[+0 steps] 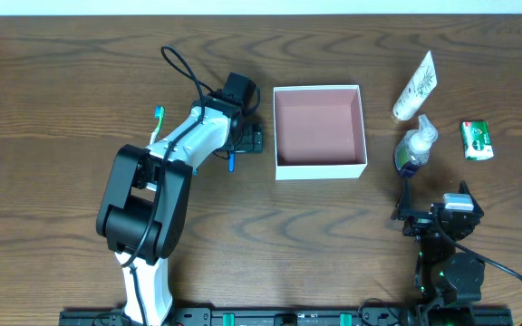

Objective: Pack container
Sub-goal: 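Reach the left gripper to the blue razor and grasp its handle, then carry the razor with the left gripper over the white box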

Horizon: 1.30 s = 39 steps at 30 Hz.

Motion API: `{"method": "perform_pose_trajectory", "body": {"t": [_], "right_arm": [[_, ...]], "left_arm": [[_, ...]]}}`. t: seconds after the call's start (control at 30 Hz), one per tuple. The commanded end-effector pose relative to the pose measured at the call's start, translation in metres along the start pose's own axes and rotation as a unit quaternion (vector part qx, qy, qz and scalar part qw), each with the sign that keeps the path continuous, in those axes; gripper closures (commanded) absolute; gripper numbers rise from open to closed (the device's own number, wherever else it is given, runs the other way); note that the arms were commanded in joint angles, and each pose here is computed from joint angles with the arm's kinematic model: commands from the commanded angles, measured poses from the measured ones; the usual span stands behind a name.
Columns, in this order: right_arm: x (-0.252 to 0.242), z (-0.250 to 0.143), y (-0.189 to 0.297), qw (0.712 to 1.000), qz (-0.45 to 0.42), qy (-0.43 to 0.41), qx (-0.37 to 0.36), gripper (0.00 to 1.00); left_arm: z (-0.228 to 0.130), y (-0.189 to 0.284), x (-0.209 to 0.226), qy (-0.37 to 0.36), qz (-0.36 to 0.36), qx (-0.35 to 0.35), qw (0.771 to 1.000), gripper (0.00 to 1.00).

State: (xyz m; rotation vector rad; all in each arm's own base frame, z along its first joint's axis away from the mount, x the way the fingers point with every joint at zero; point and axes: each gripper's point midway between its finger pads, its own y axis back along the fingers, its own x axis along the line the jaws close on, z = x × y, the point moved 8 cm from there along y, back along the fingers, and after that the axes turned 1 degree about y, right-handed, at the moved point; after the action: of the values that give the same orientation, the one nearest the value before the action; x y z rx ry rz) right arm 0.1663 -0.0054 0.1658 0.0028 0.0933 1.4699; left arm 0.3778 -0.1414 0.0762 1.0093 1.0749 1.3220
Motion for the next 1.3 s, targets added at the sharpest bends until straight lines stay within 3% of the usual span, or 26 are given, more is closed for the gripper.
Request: {"method": "perform_pose_trajectory", "body": {"t": [0.0, 0.2, 0.3, 0.57, 0.8, 1.0, 1.27], "right_arm": [[0.003, -0.001, 0.000, 1.000, 0.008, 0.006, -0.001, 0.01], [0.003, -0.001, 0.000, 1.000, 0.008, 0.006, -0.001, 0.01], [0.003, -0.001, 0.000, 1.000, 0.008, 0.006, -0.001, 0.01], [0.003, -0.001, 0.000, 1.000, 0.008, 0.006, -0.001, 0.01], [0.003, -0.001, 0.000, 1.000, 0.008, 0.006, -0.001, 0.01], [0.003, -0.001, 0.000, 1.000, 0.008, 0.006, -0.001, 0.01], [0.003, -0.001, 0.000, 1.000, 0.008, 0.006, -0.001, 0.01]], "left_arm": [[-0.002, -0.006, 0.003, 0.002, 0.014, 0.012, 1.000, 0.25], [-0.003, -0.006, 0.004, 0.002, 0.015, 0.014, 1.000, 0.81], [-0.003, -0.006, 0.004, 0.002, 0.015, 0.014, 1.000, 0.94], [0.020, 0.031, -0.004, 0.000, -0.008, -0.042, 0.999, 0.94], [0.062, 0.147, -0.012, 0.000, -0.066, -0.195, 0.979, 0.94], [0.059, 0.238, -0.032, -0.007, -0.139, -0.311, 0.940, 0.94], [0.026, 0.230, -0.126, -0.095, -0.196, -0.312, 0.925, 0.94]]}}
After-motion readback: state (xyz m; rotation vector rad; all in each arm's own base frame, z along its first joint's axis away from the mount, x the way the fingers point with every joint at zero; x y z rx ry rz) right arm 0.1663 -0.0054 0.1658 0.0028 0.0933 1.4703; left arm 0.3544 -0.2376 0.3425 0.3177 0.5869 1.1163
